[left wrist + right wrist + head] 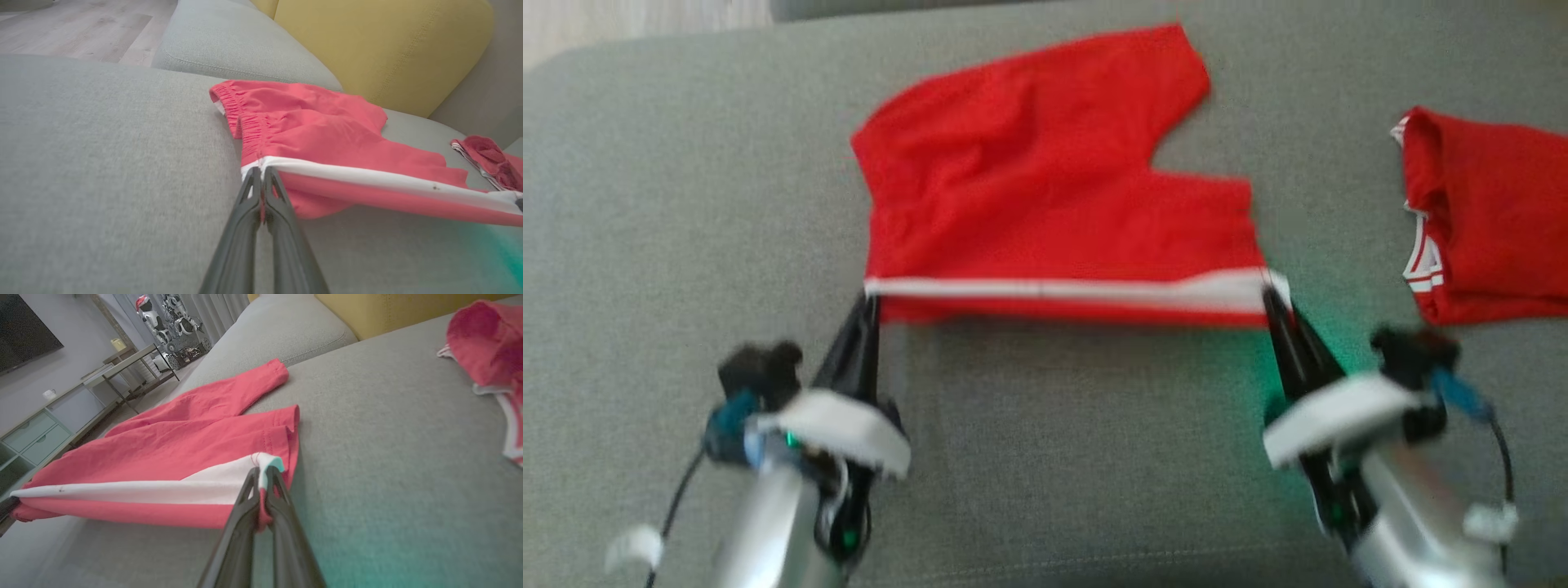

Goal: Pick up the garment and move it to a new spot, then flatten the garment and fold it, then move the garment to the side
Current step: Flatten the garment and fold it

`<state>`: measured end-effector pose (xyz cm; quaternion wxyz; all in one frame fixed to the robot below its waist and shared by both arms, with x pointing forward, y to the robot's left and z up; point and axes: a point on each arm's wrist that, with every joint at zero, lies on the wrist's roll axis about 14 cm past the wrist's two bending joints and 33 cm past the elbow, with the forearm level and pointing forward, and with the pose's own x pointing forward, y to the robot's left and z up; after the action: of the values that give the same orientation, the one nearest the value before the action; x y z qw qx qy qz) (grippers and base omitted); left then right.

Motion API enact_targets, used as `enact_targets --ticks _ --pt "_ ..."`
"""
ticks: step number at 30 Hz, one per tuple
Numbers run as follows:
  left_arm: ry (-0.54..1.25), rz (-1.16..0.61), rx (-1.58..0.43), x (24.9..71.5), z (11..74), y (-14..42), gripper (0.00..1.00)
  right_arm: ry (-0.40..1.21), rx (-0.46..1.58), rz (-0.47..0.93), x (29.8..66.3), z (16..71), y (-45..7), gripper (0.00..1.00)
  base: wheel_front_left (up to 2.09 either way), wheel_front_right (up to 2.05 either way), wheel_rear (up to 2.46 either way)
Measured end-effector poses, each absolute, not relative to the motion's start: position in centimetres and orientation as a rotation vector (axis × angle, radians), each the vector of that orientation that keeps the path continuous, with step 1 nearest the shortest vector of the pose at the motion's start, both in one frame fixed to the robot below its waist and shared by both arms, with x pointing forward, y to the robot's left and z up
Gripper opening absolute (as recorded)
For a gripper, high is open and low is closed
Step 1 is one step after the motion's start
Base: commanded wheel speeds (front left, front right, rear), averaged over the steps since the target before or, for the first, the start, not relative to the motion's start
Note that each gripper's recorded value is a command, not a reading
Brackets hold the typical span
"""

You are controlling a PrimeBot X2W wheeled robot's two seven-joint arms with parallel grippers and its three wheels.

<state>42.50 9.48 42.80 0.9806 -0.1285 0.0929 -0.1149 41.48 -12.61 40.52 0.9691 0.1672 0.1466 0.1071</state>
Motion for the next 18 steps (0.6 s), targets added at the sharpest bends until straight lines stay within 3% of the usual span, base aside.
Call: enact_targets --ticks 12,18 --pt "0.203 -0.150 -0.307 34.5 43.2 11.0 0.00 0.369 0.330 0.146 31.7 41.5 -13.4 0.00 0.00 0.00 0.00" --pt "0.231 -0.124 -0.329 32.9 43.6 11.3 0.00 0.397 0.328 0.119 29.7 42.5 -14.1 0.00 0.00 0.00 0.00"
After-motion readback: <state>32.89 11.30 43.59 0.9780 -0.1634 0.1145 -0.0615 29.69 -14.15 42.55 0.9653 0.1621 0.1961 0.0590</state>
